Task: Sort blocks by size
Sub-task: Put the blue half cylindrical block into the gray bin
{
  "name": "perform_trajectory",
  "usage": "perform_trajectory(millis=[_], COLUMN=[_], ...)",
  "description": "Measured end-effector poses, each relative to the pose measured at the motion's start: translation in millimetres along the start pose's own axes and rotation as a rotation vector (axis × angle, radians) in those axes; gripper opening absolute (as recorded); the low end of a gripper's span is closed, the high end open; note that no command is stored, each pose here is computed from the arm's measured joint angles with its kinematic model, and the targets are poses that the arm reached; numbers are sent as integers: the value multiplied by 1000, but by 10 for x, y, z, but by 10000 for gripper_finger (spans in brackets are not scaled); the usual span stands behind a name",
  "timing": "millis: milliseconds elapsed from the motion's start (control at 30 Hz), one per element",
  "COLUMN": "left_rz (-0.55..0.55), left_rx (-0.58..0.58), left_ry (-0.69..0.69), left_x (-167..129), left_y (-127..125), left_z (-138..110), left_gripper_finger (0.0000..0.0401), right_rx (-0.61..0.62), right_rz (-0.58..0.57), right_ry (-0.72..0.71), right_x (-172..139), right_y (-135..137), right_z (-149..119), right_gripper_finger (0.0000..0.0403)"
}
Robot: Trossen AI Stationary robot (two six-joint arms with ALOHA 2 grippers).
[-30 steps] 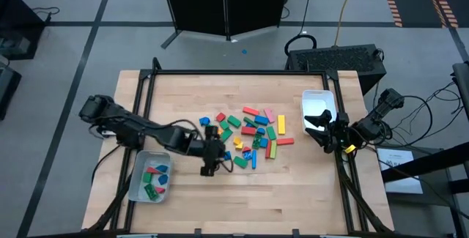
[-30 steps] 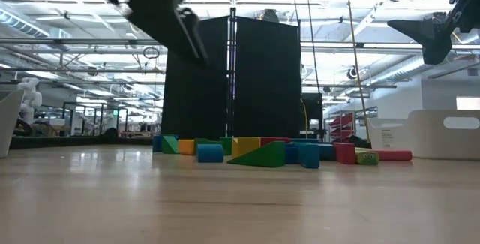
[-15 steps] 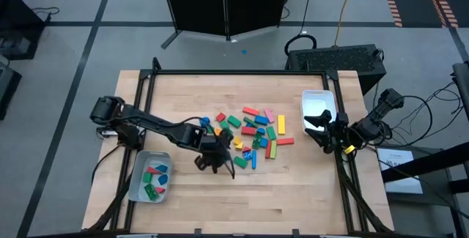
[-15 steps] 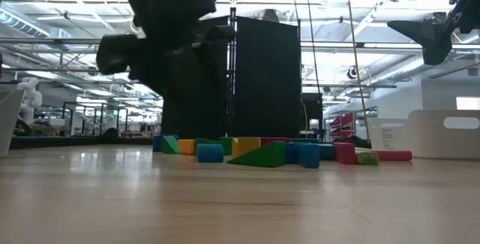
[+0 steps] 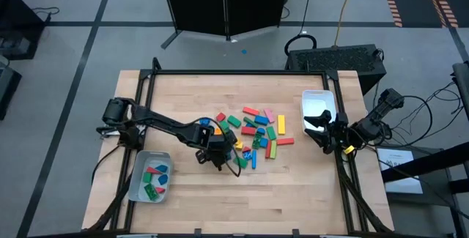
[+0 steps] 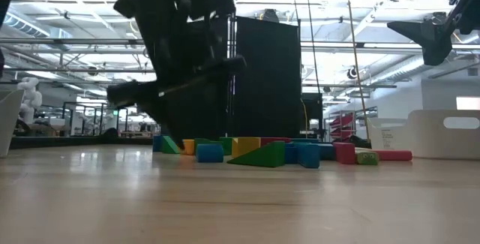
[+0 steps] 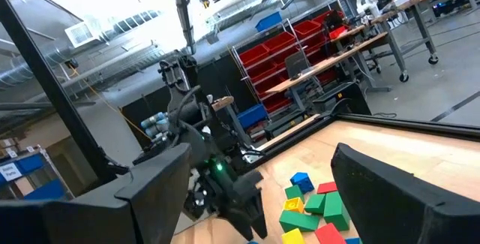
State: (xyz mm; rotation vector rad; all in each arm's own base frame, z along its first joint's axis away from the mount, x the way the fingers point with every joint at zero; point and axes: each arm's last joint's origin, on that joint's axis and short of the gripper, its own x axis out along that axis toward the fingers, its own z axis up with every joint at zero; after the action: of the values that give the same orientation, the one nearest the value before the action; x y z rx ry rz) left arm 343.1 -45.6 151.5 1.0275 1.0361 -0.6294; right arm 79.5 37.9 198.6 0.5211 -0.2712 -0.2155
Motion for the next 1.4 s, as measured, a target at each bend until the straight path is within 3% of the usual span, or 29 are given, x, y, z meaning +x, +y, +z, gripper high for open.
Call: perform_trajectory(millis=[233,667,1000,1333,1400], left_rz=[-33,-42,-44,-32,9], left_rx=[108,141,137,121,59], left_ry=[11,-53,-91,-104,-61], left_x=[152,142,151,159,159], left_y=[-4,49,53,64,87], left_z=[-34,4,28,41,36], left_gripper_finger=[292,282,152,65,49], right_rx=[-5,-15,-27,-30,-30], right_rz=[-1,-5,-7,-8,-8], right_ry=[1,7,15,17,17], right_x=[0,0,0,0,0], right_y=[-1,-4,-8,-8,-8], right_z=[-2,-11,-24,-27,-27], right_gripper_finger=[313,313,313,313,313])
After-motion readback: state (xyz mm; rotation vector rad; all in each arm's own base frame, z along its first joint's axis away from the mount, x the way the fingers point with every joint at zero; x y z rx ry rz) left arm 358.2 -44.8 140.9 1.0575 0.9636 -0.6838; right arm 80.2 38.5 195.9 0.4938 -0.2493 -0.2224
